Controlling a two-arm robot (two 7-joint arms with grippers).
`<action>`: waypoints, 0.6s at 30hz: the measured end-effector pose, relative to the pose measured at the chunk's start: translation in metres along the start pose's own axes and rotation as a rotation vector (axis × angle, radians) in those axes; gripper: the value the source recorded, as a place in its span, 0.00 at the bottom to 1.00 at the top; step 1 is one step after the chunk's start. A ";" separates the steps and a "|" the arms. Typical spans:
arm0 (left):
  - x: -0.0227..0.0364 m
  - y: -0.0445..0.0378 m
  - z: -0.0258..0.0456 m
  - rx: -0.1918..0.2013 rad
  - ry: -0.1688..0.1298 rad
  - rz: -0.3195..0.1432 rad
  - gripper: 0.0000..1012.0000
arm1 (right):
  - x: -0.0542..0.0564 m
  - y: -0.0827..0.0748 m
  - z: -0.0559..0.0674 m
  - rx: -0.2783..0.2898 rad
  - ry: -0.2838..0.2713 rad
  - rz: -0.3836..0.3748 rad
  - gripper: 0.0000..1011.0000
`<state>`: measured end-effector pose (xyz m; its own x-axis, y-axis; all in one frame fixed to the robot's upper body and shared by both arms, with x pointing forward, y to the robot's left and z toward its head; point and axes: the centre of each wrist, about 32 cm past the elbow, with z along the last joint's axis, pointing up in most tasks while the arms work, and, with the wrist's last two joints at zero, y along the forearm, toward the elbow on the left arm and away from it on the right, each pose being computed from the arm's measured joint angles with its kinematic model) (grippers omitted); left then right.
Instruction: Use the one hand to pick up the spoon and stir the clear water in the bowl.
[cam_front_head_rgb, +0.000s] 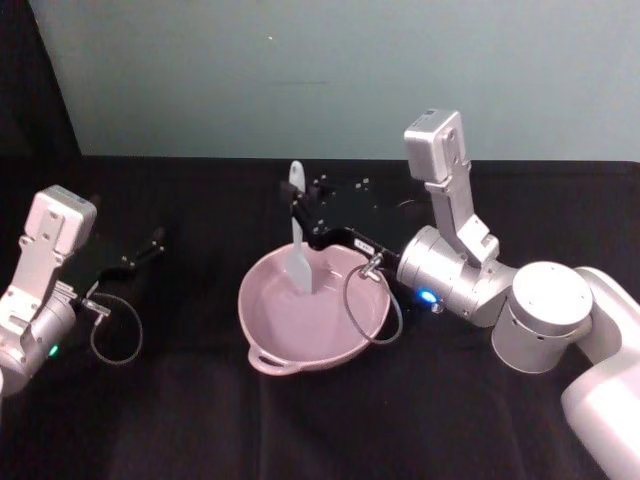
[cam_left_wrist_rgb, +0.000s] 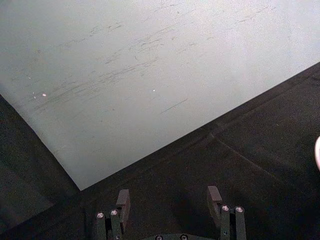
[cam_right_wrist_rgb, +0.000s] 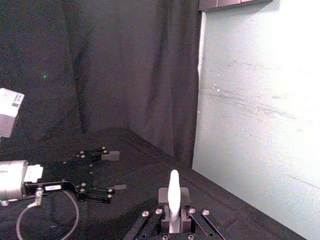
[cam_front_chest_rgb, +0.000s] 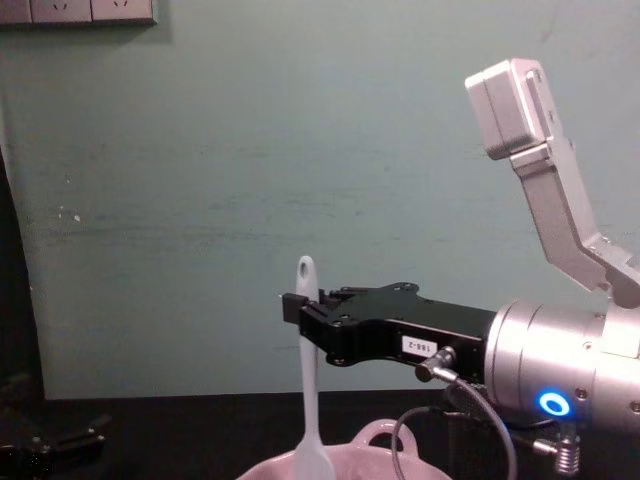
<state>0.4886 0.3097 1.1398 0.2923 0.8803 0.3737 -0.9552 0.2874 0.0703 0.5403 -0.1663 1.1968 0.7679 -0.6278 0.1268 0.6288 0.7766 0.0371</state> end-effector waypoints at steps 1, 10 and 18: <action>0.0000 0.0000 0.0000 0.000 0.000 0.000 1.00 | 0.001 -0.001 0.000 0.000 -0.001 -0.003 0.12; 0.0000 0.0000 0.0000 0.000 0.000 0.000 1.00 | 0.008 -0.015 0.000 -0.002 -0.008 -0.019 0.12; 0.0000 0.0000 0.0000 0.000 0.000 0.000 1.00 | 0.003 -0.033 0.006 0.006 0.007 0.017 0.12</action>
<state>0.4886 0.3097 1.1398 0.2923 0.8803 0.3737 -0.9552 0.2874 0.0703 0.5211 -0.1933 1.2017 0.7791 -0.6152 0.1208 0.6153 0.7872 0.0408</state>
